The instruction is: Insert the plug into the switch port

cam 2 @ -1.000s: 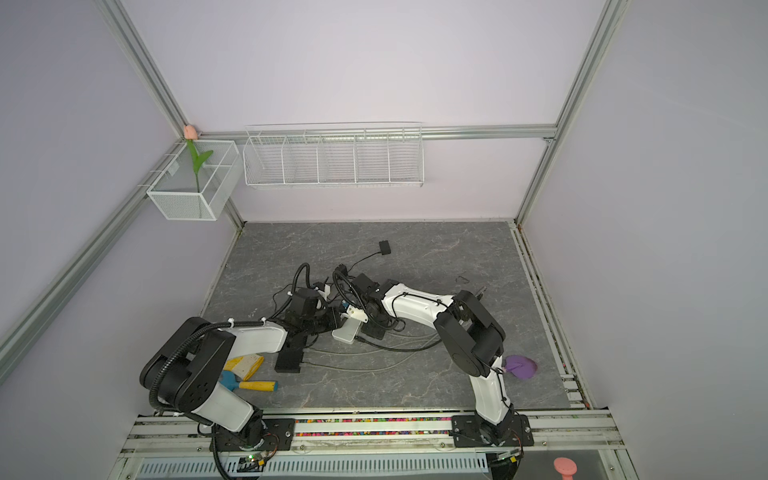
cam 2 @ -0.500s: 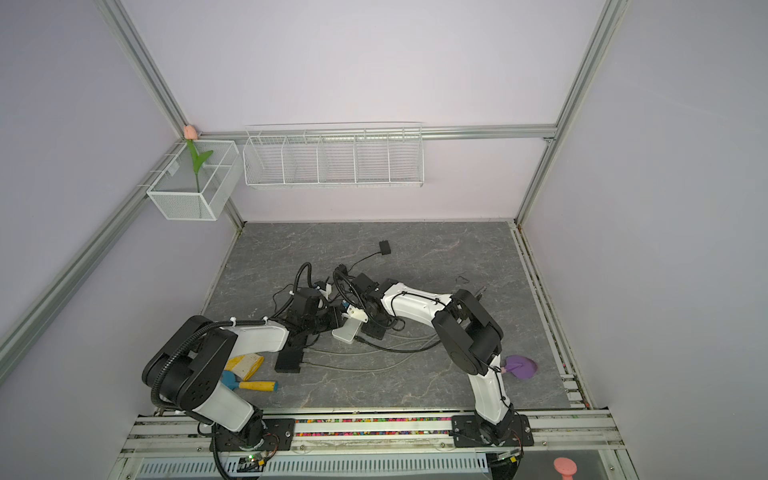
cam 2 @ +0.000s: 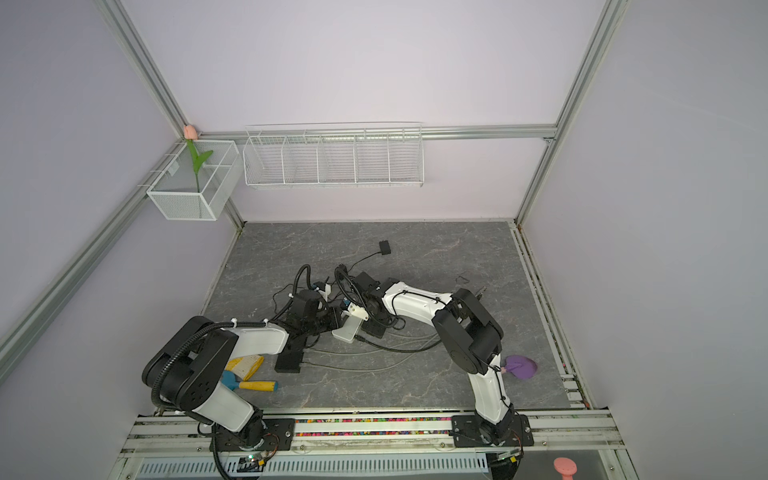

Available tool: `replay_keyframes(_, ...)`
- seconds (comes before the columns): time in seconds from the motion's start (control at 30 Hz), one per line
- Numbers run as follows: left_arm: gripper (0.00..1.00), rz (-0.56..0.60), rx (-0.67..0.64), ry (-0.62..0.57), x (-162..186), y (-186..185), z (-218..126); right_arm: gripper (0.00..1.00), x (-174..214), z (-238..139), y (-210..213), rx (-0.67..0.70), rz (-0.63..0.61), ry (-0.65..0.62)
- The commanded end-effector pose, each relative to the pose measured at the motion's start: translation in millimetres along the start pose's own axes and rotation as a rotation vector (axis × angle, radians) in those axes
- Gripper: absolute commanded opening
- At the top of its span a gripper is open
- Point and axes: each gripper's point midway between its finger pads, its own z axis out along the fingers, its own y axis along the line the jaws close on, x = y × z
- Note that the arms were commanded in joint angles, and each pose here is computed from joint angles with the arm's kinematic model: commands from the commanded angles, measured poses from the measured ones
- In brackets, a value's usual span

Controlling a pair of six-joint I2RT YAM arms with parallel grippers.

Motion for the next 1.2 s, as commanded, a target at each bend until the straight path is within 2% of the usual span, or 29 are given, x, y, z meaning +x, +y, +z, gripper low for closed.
replay_keyframes(0.0, 0.33, 0.014, 0.100, 0.235, 65.0, -22.0, -1.6, 0.06, -115.1, -38.2, -15.7, 0.060, -0.052, -0.469)
replay_keyframes(0.3, 0.32, 0.023, 0.116, 0.261, 78.2, -28.0, 4.1, 0.07, -139.9, -46.7, -15.5, 0.046, -0.065, -0.580)
replay_keyframes(0.77, 0.32, 0.040, 0.137, 0.283, 87.7, -34.3, 8.8, 0.06, -153.9, -42.3, -15.4, 0.030, -0.086, -0.613)
replay_keyframes(1.17, 0.31, 0.044, 0.157, 0.297, 95.8, -37.7, 9.5, 0.07, -177.8, -65.4, -16.9, 0.036, -0.135, -0.689)
